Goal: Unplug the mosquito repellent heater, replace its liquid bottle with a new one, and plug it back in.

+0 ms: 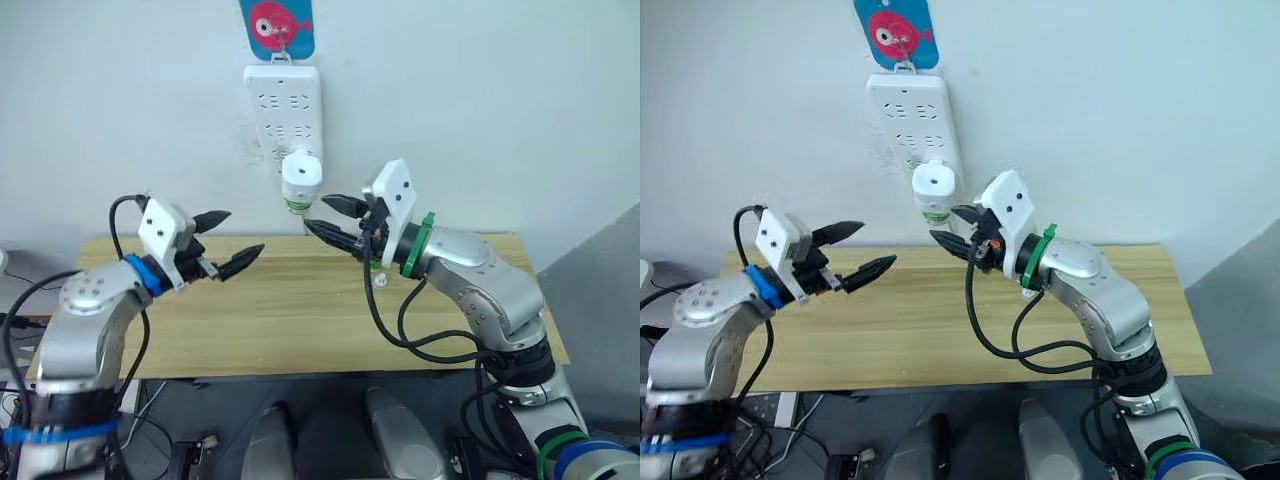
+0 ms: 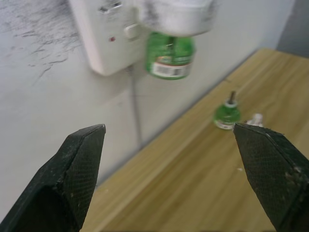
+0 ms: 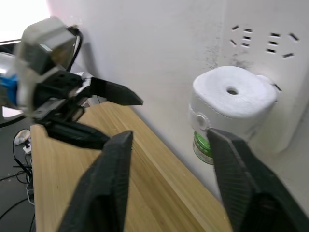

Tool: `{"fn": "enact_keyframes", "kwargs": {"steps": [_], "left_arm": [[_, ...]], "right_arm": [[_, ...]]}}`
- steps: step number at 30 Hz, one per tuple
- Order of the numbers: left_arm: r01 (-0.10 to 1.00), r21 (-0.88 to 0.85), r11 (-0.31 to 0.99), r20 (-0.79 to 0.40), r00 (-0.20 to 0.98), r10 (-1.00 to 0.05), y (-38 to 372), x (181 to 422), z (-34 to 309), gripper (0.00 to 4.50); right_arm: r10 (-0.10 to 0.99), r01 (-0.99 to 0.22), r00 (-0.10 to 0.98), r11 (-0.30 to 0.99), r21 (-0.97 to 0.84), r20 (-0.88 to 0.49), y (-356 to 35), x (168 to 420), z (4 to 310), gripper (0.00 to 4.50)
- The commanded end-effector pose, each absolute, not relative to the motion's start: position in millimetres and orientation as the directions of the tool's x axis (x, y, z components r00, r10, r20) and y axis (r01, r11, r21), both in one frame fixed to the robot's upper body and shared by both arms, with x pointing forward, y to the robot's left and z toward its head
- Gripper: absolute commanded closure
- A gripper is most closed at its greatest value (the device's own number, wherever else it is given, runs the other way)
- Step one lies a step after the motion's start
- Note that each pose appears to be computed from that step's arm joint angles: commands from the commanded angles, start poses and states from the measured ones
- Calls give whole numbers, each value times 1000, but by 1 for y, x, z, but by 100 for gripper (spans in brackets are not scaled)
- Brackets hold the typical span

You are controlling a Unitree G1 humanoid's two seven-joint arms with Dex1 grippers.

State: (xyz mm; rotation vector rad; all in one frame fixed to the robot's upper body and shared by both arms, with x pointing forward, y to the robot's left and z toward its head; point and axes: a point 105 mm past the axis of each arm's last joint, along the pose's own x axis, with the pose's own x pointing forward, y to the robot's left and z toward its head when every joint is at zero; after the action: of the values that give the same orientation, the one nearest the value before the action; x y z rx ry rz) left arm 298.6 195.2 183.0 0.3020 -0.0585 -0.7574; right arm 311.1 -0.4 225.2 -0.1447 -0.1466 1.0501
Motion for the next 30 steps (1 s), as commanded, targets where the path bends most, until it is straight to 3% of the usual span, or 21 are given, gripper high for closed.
{"fn": "enact_keyframes", "kwargs": {"steps": [1, 4, 11, 30], "left_arm": [[664, 337, 668, 34, 700, -713, 173, 277, 203, 0], [639, 332, 694, 70, 717, -694, 167, 269, 204, 0], [627, 272, 730, 75, 742, -666, 156, 252, 189, 0], [634, 255, 730, 79, 739, -669, 149, 253, 185, 0]], "right_arm": [[859, -830, 503, 510, -226, 93, 4, 315, 234, 343], [846, -817, 524, 531, -225, 97, 6, 323, 233, 448], [826, -799, 552, 563, -212, 111, 12, 333, 235, 448], [783, -763, 608, 622, -175, 132, 14, 345, 236, 448]]}}
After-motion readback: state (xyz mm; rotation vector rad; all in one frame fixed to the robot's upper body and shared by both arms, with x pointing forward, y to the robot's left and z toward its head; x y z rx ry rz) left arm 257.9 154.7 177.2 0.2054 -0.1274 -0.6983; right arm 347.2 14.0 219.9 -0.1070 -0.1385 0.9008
